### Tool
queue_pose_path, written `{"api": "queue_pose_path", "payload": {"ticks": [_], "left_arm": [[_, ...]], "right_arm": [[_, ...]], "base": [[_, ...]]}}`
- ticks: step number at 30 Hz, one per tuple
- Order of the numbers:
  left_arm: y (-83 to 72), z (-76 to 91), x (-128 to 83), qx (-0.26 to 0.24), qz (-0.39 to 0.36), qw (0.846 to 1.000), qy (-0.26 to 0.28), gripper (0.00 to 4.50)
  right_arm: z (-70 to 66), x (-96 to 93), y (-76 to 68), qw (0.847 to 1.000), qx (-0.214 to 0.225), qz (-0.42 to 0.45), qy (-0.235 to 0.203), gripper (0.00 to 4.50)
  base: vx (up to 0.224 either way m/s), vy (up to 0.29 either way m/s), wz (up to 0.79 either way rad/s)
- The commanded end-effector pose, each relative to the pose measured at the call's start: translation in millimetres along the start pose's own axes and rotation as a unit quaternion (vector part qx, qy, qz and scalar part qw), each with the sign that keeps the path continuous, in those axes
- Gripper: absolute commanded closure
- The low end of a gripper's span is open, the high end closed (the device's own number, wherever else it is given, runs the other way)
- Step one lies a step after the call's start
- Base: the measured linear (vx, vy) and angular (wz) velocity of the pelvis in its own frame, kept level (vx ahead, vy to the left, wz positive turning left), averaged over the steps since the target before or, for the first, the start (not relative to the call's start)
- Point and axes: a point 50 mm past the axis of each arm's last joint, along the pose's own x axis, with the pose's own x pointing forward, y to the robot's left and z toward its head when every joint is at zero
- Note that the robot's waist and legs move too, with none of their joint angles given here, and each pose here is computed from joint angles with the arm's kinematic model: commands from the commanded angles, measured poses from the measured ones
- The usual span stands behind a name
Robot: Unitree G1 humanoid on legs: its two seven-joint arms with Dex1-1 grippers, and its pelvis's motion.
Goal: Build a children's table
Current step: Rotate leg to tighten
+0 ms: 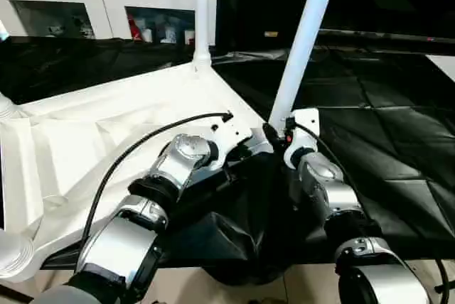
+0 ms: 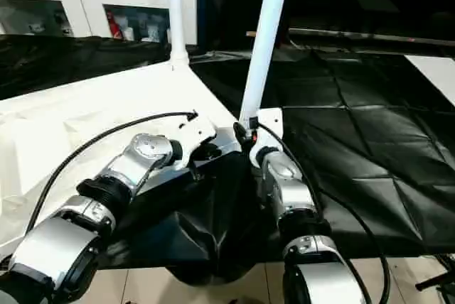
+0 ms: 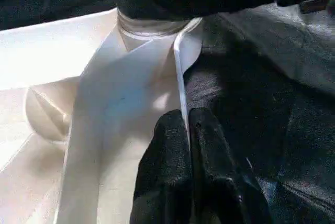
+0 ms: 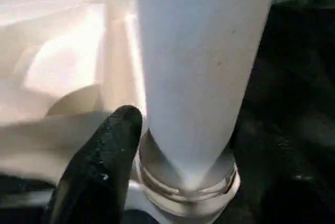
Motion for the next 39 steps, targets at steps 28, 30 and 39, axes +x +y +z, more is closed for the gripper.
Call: {"api": "queue_pose_path", "payload": {"ticks": [28,30,39], "left_arm": [[-4.9,-20.4,-31,0.027,-0.145,0.989,-0.025,4.5],[-2.6,-19.8,-30,0.021,-0.127,0.991,-0.023,4.5],[-1.0,8.1,6,-0.023,0.022,0.999,-0.023,4.5]], "right_arm": [[7.2,-33.7,-19.3,0.962,-0.068,0.261,0.038,2.52],[3.6,-32.7,-19.4,0.967,-0.059,0.245,0.042,2.52],[-31.0,-7.0,-7.6,0.994,0.058,-0.047,0.08,2.54]], "base": [[0.0,0.0,0.0],[0.0,0.0,0.0],[0.0,0.0,0.0]]}}
